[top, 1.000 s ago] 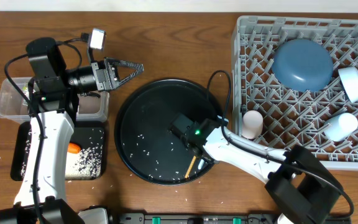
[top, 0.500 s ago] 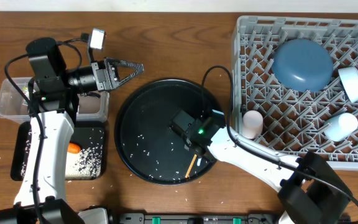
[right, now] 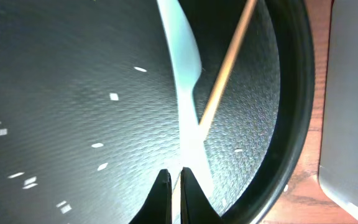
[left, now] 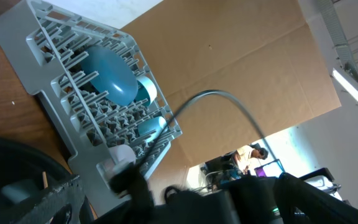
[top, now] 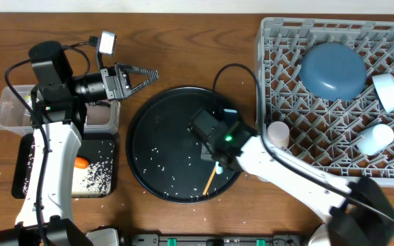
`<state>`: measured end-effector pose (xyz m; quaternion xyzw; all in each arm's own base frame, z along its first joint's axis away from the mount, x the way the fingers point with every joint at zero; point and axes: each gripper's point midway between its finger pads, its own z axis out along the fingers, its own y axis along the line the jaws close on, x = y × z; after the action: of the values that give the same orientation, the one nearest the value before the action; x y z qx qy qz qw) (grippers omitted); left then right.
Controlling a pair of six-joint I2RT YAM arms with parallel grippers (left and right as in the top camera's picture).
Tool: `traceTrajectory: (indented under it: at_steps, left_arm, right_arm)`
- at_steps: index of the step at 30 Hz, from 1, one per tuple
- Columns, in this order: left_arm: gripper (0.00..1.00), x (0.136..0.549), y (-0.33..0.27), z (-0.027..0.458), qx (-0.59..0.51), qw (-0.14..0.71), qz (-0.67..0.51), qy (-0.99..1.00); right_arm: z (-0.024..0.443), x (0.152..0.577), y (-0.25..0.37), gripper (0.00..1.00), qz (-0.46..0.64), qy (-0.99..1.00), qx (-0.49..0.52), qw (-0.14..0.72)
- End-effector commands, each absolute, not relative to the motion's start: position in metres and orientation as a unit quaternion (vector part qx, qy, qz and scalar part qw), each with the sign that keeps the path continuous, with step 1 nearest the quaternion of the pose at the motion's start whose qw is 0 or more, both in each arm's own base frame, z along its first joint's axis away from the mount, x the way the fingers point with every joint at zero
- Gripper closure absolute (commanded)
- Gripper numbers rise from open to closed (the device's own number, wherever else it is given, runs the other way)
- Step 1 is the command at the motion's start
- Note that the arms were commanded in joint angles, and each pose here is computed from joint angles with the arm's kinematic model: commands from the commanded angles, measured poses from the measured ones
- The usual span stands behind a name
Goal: Sort waste into correct bins and load items into the dishwasher rack
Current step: 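Close right gripper on the white knife and lift it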
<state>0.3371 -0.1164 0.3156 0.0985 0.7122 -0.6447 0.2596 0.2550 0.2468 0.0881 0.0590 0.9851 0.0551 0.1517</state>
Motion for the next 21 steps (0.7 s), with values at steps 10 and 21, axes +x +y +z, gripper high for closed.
traceTrajectory:
  at_steps: [10,21]
  left_arm:
    - [0.02,0.336,-0.116,0.317,0.107,0.264,-0.645,0.709]
    - [0.02,0.336,-0.116,0.317,0.107,0.264,-0.644,0.71]
  right_arm:
    - [0.107,0.263,0.248,0.99,0.07,0.982,0.032,0.172]
    - [0.05,0.274,0.235,0.84,-0.013,0.99,-0.008,0.141]
